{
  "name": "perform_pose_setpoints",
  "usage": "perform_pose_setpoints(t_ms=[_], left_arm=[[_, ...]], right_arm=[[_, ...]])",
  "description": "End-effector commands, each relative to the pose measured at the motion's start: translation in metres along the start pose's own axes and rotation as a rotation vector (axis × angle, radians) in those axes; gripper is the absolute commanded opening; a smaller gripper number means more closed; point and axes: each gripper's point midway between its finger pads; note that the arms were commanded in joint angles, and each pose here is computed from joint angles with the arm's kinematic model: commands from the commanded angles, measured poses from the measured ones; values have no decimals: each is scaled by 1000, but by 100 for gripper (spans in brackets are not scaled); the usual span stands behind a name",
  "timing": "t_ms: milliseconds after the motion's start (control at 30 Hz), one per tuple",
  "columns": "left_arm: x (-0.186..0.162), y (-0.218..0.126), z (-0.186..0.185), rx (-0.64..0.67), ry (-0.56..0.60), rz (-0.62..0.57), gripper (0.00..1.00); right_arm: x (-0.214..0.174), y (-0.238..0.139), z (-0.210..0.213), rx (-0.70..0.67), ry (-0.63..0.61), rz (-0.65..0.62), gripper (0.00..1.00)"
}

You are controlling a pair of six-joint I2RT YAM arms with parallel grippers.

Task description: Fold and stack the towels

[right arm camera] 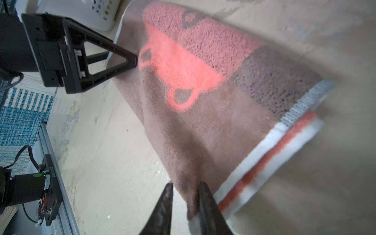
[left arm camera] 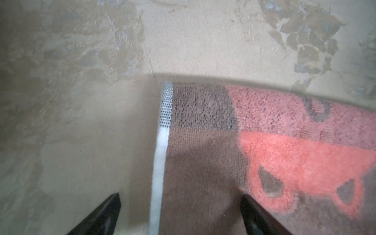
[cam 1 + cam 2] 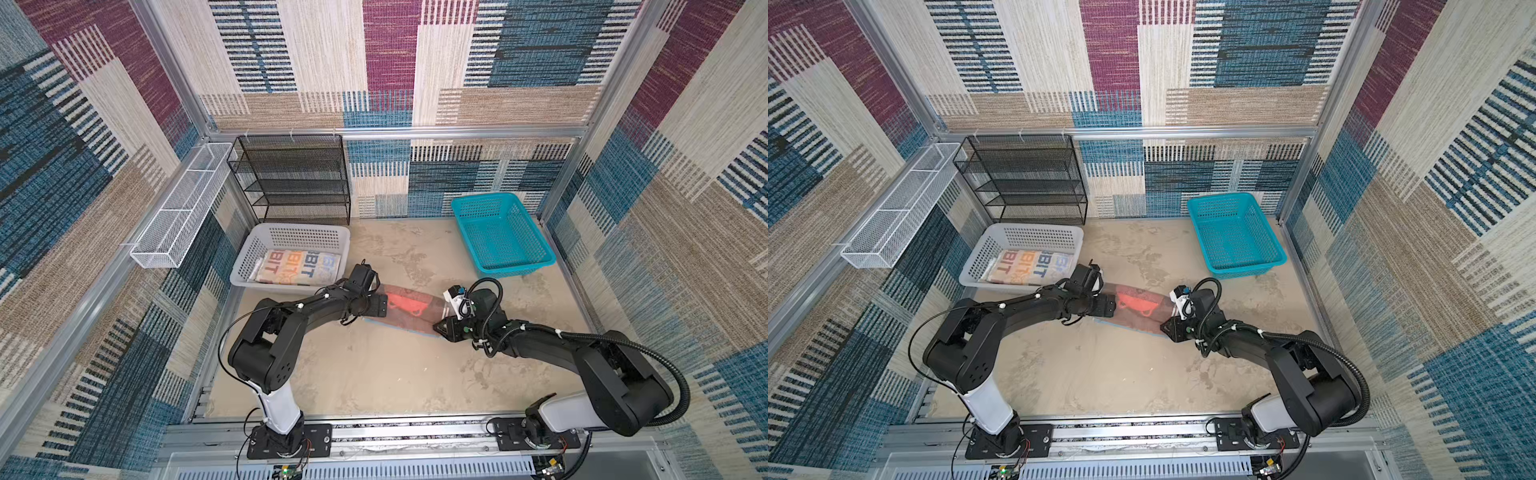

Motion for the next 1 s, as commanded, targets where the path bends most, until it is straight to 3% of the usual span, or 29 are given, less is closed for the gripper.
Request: perform_pose_setpoints(t_ms=[0, 233, 367, 500, 600, 833, 867, 967], left_arm=[[-1, 1, -3, -23, -1, 14, 98], [-5, 6, -15, -96, -17, 29, 98], [-12, 12, -23, -143, -30, 64, 91], [-23, 17, -28, -181, -48, 101, 78], [-31, 19, -31, -207, -55, 122, 64], [-41, 27, -33, -220, -72, 170, 5], [-42, 28, -33, -218, -72, 174, 0], [-38, 28, -32, -209, -67, 169, 0]], right_arm=[[-17, 1, -1, 12, 7, 56, 16], [-30, 6, -17, -40, 48, 86, 15], [-28, 10, -21, -60, 61, 79, 16], [-27, 11, -23, -65, 63, 69, 15], [-25, 11, -24, -70, 60, 62, 15], [-22, 12, -23, -67, 52, 51, 16], [-22, 12, -24, -68, 52, 52, 16], [-20, 13, -24, -72, 45, 47, 20]])
Point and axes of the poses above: each gripper's point midway between its finger pads, its own y axis out along the fingers, its own z axis along the line the jaws close on, x = y × z, and after that the axes turned 3 degrees about y, right-handed
